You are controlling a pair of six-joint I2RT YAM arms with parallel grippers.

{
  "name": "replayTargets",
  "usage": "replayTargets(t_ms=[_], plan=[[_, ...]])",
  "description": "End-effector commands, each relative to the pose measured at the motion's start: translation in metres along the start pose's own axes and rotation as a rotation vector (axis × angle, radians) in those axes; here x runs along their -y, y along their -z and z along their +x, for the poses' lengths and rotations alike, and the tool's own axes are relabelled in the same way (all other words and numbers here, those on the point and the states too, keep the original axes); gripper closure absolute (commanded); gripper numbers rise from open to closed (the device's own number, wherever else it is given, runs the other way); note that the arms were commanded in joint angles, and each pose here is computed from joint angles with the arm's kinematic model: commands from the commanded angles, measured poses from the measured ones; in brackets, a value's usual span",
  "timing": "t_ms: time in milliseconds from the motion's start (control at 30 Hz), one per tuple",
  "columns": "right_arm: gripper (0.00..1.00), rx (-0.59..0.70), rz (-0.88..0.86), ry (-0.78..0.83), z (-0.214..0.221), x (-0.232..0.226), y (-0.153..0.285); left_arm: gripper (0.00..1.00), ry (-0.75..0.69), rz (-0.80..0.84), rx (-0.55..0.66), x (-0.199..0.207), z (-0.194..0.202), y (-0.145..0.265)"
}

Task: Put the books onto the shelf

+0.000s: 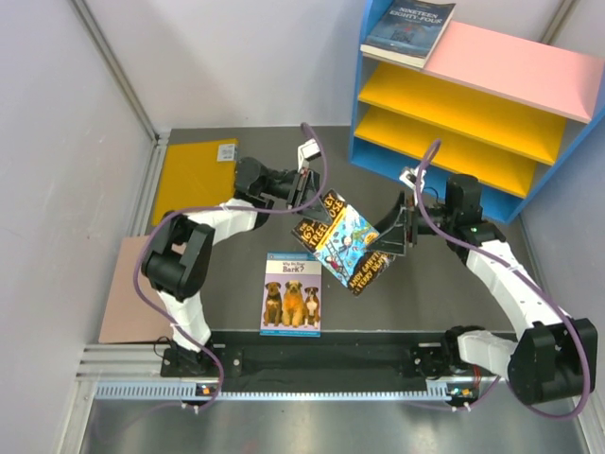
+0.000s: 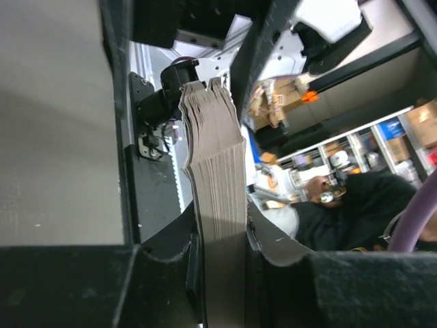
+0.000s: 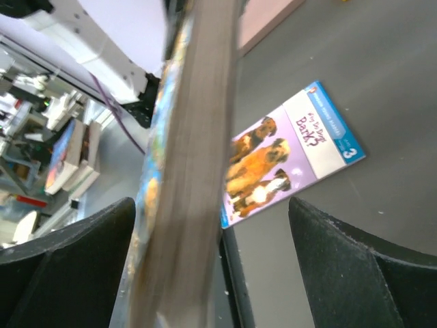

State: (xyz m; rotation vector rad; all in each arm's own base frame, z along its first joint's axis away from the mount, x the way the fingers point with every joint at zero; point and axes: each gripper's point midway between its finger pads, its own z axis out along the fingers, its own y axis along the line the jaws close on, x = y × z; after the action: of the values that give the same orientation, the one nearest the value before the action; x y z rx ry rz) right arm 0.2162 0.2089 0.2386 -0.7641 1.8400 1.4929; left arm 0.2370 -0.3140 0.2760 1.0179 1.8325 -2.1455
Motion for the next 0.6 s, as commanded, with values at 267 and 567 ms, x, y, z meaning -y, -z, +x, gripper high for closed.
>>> replayTargets(t_ms=[267, 567], plan=[[0.62, 0.022, -0.046, 0.006, 0.005, -0.017, 0.001, 1.0, -0.152, -0.033, -0.136, -0.004, -0.004, 0.011], [1.0, 0.003, -0.076, 0.004, 0.008, -0.02, -0.004, 1.0, -0.169, -0.055, -0.107, -0.006, -0.011, 0.023]])
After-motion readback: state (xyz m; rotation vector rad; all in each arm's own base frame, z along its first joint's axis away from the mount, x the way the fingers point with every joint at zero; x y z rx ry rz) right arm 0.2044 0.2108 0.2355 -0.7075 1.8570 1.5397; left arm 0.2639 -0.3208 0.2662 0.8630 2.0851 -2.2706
